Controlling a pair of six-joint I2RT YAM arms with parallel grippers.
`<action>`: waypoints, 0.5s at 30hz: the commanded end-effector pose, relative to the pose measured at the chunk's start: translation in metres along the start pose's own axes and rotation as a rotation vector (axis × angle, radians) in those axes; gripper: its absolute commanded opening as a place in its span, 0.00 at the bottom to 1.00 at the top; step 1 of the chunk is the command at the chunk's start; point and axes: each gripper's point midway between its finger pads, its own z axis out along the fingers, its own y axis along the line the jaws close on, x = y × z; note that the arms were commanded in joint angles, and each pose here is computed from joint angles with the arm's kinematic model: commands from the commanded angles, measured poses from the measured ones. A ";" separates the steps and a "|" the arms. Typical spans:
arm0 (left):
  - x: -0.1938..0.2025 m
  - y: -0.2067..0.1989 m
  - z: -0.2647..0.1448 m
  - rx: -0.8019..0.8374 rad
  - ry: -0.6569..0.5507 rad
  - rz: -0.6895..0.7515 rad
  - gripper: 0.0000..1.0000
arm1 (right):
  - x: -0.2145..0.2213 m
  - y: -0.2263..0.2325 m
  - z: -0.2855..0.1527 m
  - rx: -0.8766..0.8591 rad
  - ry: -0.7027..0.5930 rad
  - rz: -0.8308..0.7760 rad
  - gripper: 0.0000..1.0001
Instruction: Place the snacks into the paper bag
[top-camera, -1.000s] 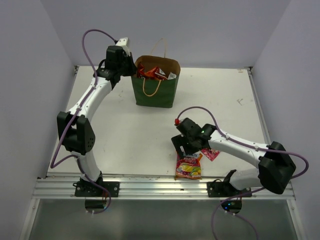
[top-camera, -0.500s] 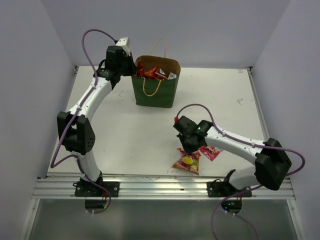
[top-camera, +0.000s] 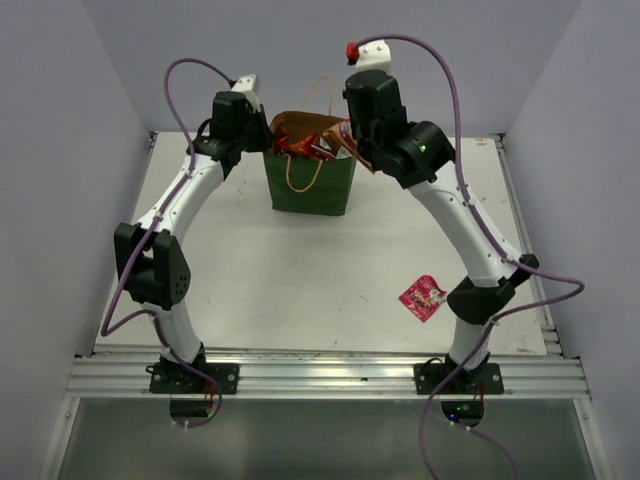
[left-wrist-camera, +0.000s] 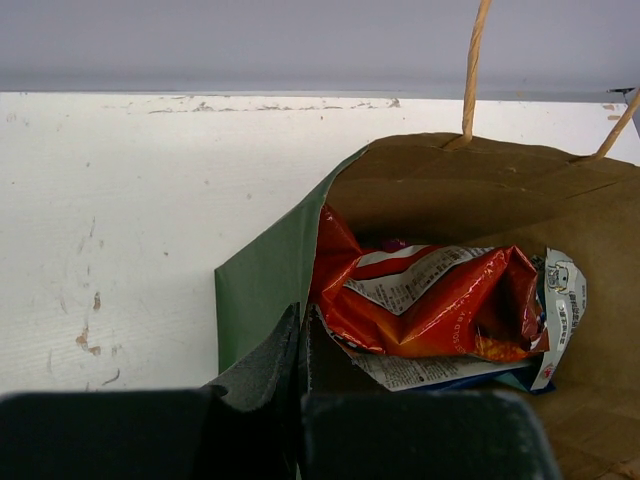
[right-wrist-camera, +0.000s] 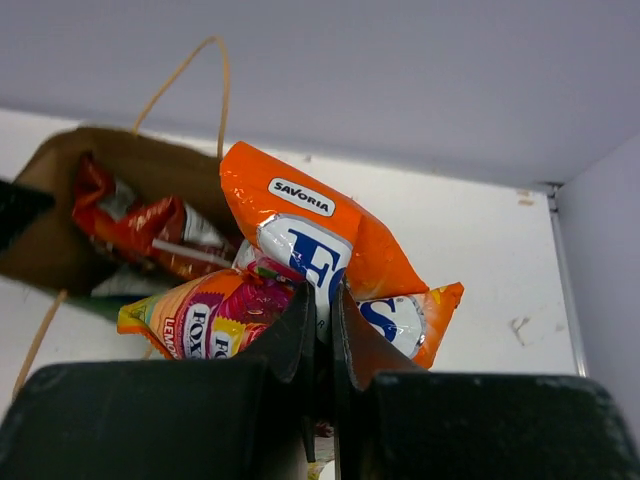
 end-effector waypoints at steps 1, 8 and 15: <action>-0.033 -0.018 -0.023 0.066 -0.092 -0.002 0.00 | -0.029 0.006 0.045 0.100 -0.115 -0.081 0.00; -0.032 -0.019 -0.026 0.072 -0.093 -0.003 0.00 | -0.032 0.060 0.099 -0.015 -0.213 -0.055 0.00; -0.030 -0.019 -0.026 0.075 -0.090 -0.005 0.00 | -0.013 0.090 0.119 -0.122 -0.198 -0.097 0.00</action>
